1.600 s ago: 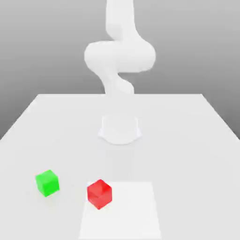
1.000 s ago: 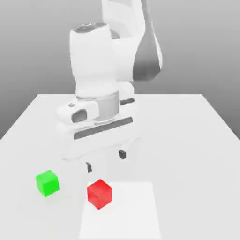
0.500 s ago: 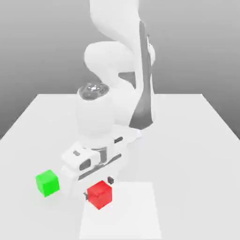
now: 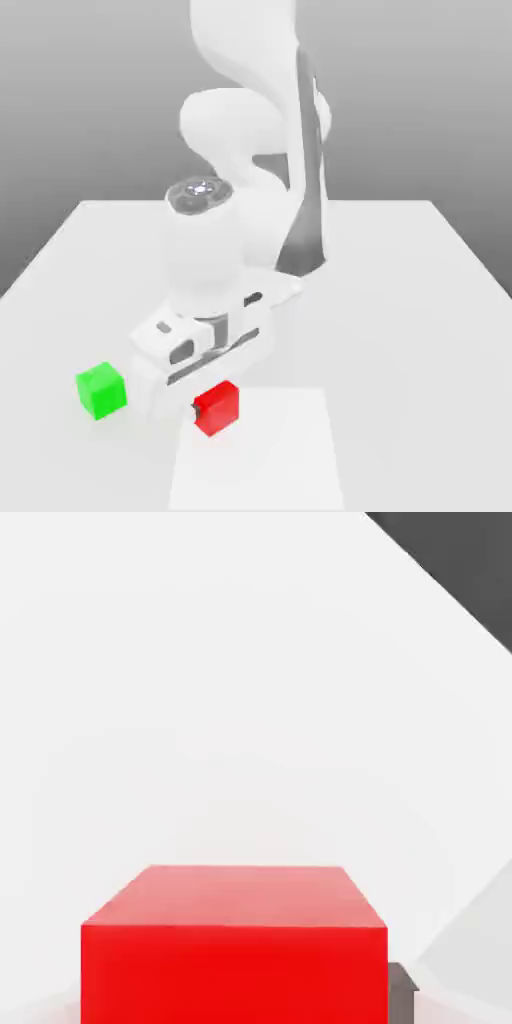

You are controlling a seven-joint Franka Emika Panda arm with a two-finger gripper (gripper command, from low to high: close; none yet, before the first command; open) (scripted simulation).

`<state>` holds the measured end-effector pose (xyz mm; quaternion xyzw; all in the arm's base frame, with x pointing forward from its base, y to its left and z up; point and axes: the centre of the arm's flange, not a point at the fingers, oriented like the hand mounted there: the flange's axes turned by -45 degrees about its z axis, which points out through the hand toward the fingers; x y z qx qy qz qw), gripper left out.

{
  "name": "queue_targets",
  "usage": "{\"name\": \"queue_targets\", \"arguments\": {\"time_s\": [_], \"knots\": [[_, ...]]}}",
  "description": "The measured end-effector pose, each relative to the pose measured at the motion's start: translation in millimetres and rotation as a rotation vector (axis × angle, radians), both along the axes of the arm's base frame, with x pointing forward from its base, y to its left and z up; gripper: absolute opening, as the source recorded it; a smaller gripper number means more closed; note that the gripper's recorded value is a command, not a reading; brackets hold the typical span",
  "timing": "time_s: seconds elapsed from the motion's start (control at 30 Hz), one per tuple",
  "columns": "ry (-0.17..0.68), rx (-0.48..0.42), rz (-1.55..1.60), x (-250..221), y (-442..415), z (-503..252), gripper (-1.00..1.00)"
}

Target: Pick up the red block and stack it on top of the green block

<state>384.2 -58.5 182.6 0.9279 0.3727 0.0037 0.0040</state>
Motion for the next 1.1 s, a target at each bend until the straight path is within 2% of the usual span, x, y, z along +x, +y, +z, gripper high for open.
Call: {"name": "queue_targets", "arguments": {"time_s": [0.27, 0.37, 0.57, 1.0, 1.03, 1.1], "knots": [[0.011, 0.008, -0.021, -6.7, -9.3, 32.5, -1.0], [0.01, 0.012, -0.179, -23.7, -76.5, 43.2, -1.0], [0.009, 0.008, -0.354, -60.9, -153.8, 61.4, -1.0], [0.007, 0.007, -0.377, -65.9, -164.2, 2.5, -1.0], [0.009, 0.007, -0.379, -67.0, -164.1, -1.6, 1.0], [0.009, 0.007, -0.379, -67.0, -164.1, -1.6, 1.0]]}}
